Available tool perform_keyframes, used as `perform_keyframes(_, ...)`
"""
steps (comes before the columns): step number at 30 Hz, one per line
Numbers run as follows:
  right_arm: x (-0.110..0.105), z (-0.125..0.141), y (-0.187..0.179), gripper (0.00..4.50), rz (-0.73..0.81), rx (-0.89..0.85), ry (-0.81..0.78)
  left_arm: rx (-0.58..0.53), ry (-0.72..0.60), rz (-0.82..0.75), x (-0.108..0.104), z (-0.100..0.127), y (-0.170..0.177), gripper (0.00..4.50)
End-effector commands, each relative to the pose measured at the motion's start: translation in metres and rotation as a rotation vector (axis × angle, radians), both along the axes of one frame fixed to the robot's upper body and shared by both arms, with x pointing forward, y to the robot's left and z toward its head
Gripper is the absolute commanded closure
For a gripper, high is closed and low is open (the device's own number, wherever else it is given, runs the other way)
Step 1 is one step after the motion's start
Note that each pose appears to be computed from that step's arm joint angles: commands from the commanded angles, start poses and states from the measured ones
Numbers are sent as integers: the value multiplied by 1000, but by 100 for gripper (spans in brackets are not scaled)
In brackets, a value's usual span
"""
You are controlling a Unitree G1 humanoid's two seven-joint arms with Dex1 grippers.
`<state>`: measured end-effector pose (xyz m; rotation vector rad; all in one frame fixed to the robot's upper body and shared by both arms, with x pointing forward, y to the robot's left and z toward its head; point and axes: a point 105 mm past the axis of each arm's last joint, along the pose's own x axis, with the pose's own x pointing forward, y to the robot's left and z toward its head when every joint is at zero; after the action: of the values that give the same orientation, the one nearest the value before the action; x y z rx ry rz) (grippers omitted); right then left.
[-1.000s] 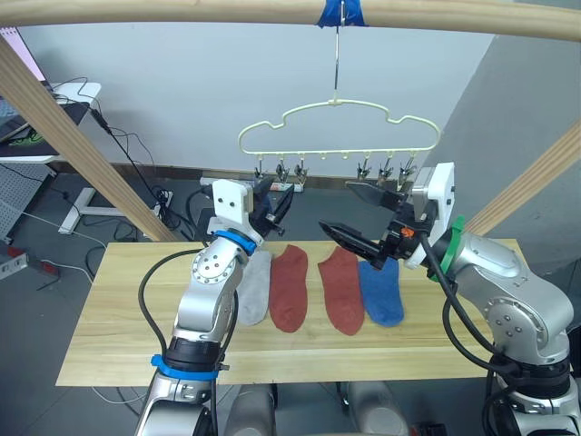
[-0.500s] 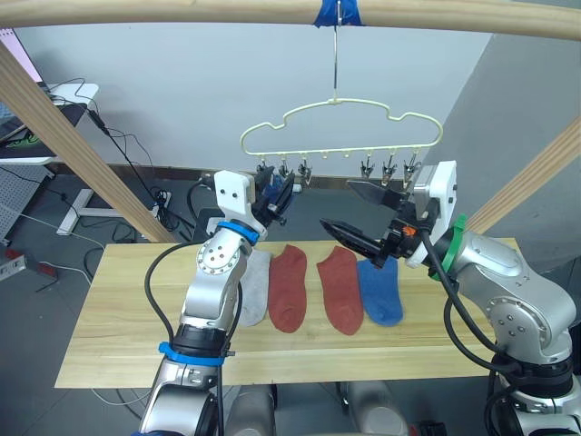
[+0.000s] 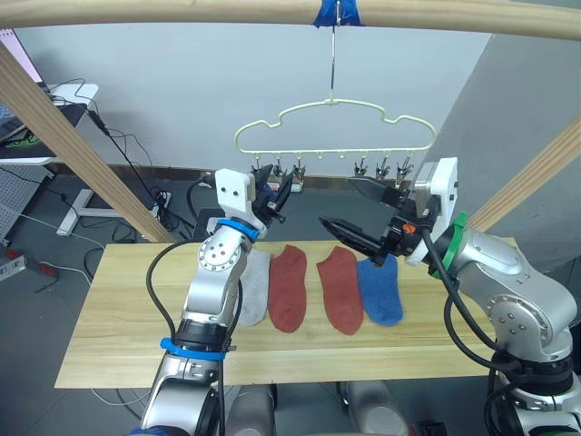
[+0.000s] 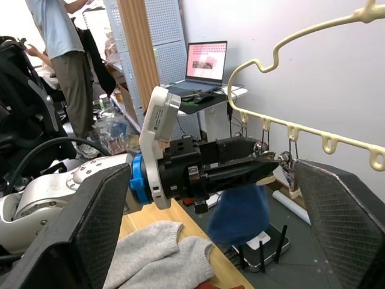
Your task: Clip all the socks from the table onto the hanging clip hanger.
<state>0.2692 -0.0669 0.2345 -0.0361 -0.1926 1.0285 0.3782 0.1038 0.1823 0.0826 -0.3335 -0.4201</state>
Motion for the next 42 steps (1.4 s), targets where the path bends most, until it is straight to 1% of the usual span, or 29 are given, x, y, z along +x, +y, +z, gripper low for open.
perform_keyframes(1, -8, 14, 0, 0, 8, 14, -67, -8, -58, 16, 0, 13, 2, 236)
perform_keyframes(8, -12, 19, 3, 0, 9, 21, -75, -1, -83, 31, 7, 18, 3, 236)
perform_keyframes(18, -11, 18, 2, 0, -3, 20, -72, 9, -107, 20, 6, 20, 1, 236)
perform_keyframes(21, -10, 14, 1, 0, -6, 19, -66, 12, -111, 12, 4, 20, 1, 294)
perform_keyframes(24, -9, 11, -1, 0, -10, 19, -58, 13, -113, 16, 5, 21, 2, 381)
perform_keyframes(26, -9, 9, -1, 0, -11, 18, -55, 14, -113, 16, 4, 21, 2, 418)
perform_keyframes(28, -9, 8, -2, 0, -12, 19, -52, 15, -112, 16, 4, 20, 3, 447)
perform_keyframes(36, -8, 4, -4, 0, -18, 13, -45, 25, -99, 25, 4, 18, 7, 449)
perform_keyframes(37, -7, 1, -5, 0, -22, 0, -36, 31, -76, 23, 4, 16, 8, 449)
perform_keyframes(38, -4, -16, -10, 0, -45, -66, -1, 36, -44, 0, 3, 14, 7, 449)
perform_keyframes(39, 4, -46, -21, 0, -97, -165, 76, 32, 3, -36, 1, 13, 9, 449)
perform_keyframes(41, 15, -93, -43, 0, -192, -316, 200, 35, 85, -108, -5, 11, 9, 449)
perform_keyframes(42, 19, -107, -51, 0, -231, -359, 238, 40, 120, -136, -7, 9, 8, 449)
